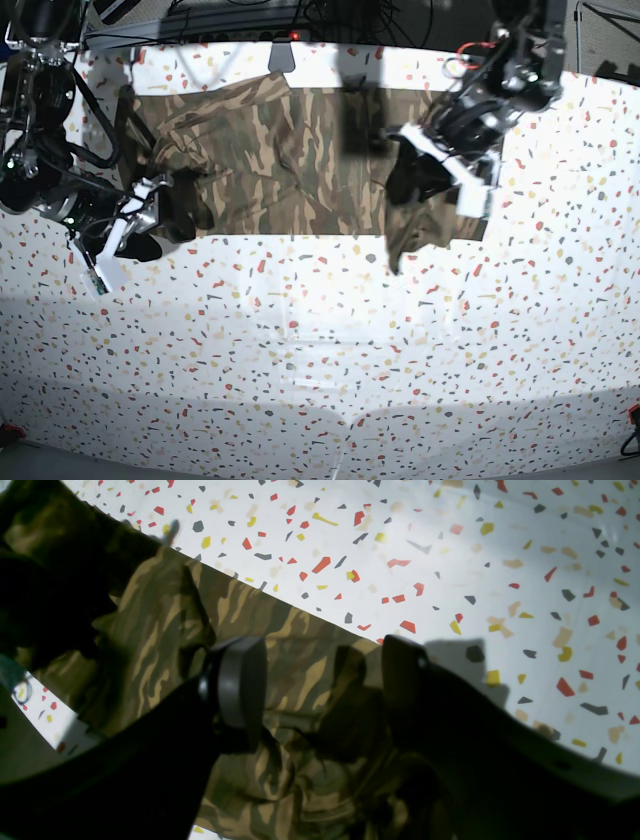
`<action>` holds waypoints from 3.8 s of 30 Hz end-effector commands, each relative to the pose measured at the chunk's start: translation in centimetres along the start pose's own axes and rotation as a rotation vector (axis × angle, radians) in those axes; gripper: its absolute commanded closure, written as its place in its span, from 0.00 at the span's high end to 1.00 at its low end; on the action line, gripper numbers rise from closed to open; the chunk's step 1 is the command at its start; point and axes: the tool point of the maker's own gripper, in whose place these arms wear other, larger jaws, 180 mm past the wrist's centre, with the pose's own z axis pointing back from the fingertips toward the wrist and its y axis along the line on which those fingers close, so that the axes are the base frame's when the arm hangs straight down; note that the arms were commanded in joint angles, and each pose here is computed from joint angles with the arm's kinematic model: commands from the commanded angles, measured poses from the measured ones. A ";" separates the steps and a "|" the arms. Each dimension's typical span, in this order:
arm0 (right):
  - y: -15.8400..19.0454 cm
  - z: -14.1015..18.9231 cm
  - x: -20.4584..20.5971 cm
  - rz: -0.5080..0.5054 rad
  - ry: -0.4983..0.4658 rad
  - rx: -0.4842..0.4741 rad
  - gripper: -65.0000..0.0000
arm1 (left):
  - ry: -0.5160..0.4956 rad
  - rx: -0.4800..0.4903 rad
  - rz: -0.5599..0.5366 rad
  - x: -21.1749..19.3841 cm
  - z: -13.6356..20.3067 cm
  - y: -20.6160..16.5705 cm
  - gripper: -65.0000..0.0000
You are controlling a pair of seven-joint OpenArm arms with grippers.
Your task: Fold the T-shirt properly
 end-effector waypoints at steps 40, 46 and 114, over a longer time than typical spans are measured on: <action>-0.3 0.9 -4.5 -0.020 0.213 -0.028 0.56 | 0.000 0.215 -0.225 0.9 2.1 8.3 0.41; -2.7 2.6 -6.8 -0.117 0.234 -0.098 0.56 | 0.030 0.247 -0.135 -3.1 1.4 11.1 0.41; -3.3 -1.1 -15.6 -0.696 0.337 0.202 0.06 | 0.033 0.250 -0.118 -3.8 1.3 11.5 0.41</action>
